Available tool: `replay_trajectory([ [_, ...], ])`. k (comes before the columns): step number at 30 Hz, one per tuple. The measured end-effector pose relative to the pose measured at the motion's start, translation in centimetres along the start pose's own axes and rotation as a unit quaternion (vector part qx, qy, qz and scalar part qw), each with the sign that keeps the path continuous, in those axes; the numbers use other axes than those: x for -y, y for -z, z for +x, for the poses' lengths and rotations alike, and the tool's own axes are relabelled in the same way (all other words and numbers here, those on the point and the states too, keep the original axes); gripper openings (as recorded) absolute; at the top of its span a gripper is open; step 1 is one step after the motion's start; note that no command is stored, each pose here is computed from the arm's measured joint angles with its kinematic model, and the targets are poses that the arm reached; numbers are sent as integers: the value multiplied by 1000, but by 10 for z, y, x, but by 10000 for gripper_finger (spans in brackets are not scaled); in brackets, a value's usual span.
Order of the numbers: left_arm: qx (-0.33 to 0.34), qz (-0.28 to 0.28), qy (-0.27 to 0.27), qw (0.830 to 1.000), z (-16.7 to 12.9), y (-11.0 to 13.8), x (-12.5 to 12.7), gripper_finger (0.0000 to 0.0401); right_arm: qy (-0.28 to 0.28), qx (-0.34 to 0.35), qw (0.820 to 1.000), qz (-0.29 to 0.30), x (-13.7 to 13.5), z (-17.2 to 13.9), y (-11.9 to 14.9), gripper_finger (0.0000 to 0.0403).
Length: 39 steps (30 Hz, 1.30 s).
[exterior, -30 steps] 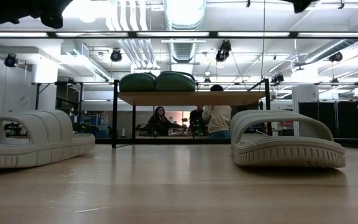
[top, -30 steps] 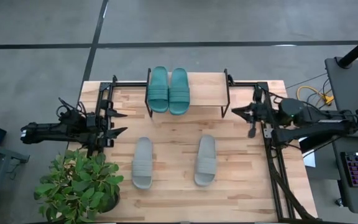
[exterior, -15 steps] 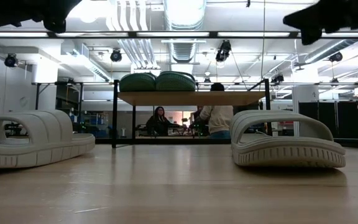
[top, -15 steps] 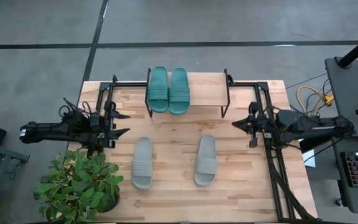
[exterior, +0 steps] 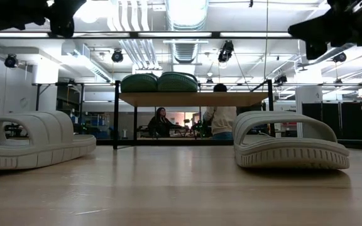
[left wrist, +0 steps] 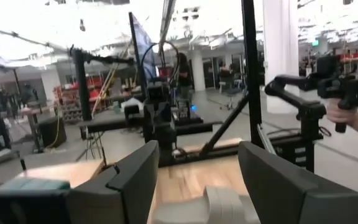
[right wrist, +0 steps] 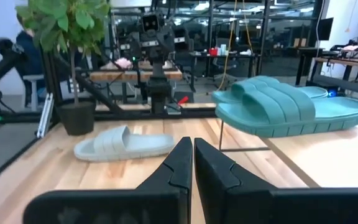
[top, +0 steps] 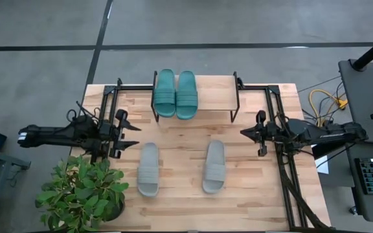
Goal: Pick and place slides into the shelf
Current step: Put the left gray slide on the shelf
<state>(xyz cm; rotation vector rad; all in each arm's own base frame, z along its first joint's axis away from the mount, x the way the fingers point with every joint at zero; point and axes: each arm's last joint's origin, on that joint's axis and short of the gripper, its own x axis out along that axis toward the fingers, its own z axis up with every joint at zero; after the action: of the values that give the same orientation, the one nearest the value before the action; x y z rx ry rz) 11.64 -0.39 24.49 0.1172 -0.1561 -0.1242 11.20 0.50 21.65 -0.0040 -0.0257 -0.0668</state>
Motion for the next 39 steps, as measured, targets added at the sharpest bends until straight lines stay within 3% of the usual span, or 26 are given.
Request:
replay_trajectory([
  [9,74,-56,19,995,13,-11,-2,208,0,-4,1000,-1,0,0,0,9],
  [16,53,-38,23,998,31,-8,-3,208,0,-5,1000,5,0,1,0,9],
  [20,49,-14,35,998,40,-7,-4,208,-13,40,999,8,-2,2,-8,10],
  [29,57,14,35,998,57,2,-5,208,-29,37,999,-26,-7,10,-7,47],
  [39,36,8,45,998,77,5,-7,289,-15,36,999,-29,-7,11,-7,82],
])
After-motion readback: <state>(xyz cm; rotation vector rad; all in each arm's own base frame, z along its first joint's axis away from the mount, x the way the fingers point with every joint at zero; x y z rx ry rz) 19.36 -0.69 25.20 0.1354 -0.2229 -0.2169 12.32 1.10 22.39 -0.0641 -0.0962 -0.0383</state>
